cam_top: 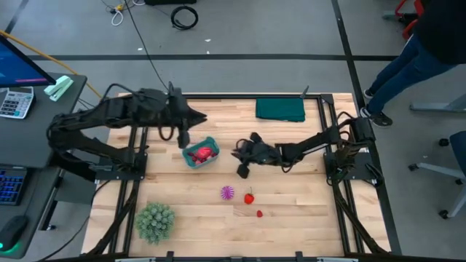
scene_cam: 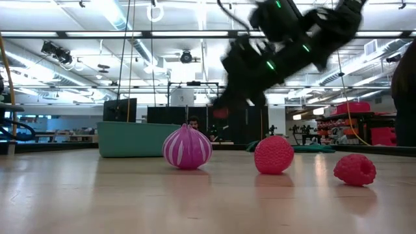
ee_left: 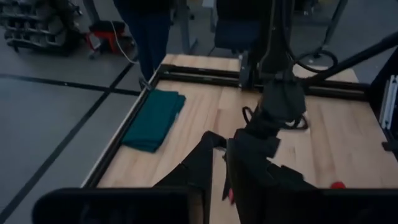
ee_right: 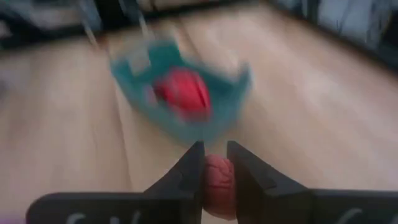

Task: Pick and placing Produce into tupperware
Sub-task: Put the pink peach into the blue bin, then put the violet onion into the blue bin

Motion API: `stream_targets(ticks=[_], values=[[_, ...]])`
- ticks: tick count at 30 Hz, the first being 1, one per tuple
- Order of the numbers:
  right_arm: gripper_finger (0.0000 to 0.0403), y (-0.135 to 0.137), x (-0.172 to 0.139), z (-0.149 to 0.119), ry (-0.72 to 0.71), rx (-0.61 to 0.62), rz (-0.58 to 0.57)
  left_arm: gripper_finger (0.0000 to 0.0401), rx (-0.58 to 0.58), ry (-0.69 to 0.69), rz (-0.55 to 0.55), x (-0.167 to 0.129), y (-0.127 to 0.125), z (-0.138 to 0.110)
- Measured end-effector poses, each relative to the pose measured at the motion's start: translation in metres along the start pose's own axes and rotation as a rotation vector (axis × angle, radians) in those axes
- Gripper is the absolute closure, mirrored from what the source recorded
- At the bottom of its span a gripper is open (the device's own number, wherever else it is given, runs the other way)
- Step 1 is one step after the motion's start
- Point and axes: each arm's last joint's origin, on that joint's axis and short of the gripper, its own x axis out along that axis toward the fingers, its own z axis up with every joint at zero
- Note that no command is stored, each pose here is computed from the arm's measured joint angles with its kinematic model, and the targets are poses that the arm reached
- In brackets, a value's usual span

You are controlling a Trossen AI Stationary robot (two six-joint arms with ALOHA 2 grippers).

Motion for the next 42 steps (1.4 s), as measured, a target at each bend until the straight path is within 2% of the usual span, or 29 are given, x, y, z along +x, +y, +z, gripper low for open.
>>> stream_targets(ticks=[4, 7, 10, 17, 21, 24, 28, 34, 42], values=[[0.034, 0.015, 0.009, 0.051, -0.139, -0.054, 0.071, 0.0351, -0.003, -0.023, 0.001, -0.01, 0.002, 0.001], [0.0339, 0.026, 0.019, 0.079, -0.188, -0.113, 0.141, 0.0349, -0.002, -0.019, 0.002, -0.011, 0.002, 0.001], [0.0339, 0.037, 0.038, 0.088, -0.165, -0.164, 0.155, 0.035, 0.001, -0.008, 0.002, -0.01, 0.002, -0.001], [0.0339, 0.039, 0.108, 0.054, 0.015, -0.219, 0.102, 0.0349, 0.011, 0.049, 0.005, -0.009, 0.002, -0.007], [0.0338, 0.028, 0.133, 0.041, 0.046, -0.211, 0.034, 0.0352, 0.017, 0.111, 0.008, -0.009, 0.002, -0.013], [0.0337, 0.018, 0.14, 0.038, 0.072, -0.209, -0.002, 0.0355, -0.006, 0.147, 0.01, -0.01, 0.002, -0.016], [0.032, 0.008, 0.138, 0.043, 0.114, -0.192, 0.044, 0.0358, -0.007, 0.172, 0.011, -0.01, 0.002, -0.019], [0.0273, 0.004, 0.12, 0.061, 0.175, -0.173, 0.066, 0.0356, -0.01, 0.171, 0.011, -0.01, 0.002, -0.019], [0.0256, 0.013, 0.065, 0.092, 0.324, -0.212, 0.073, 0.0366, -0.014, 0.189, 0.013, -0.005, 0.001, -0.02]])
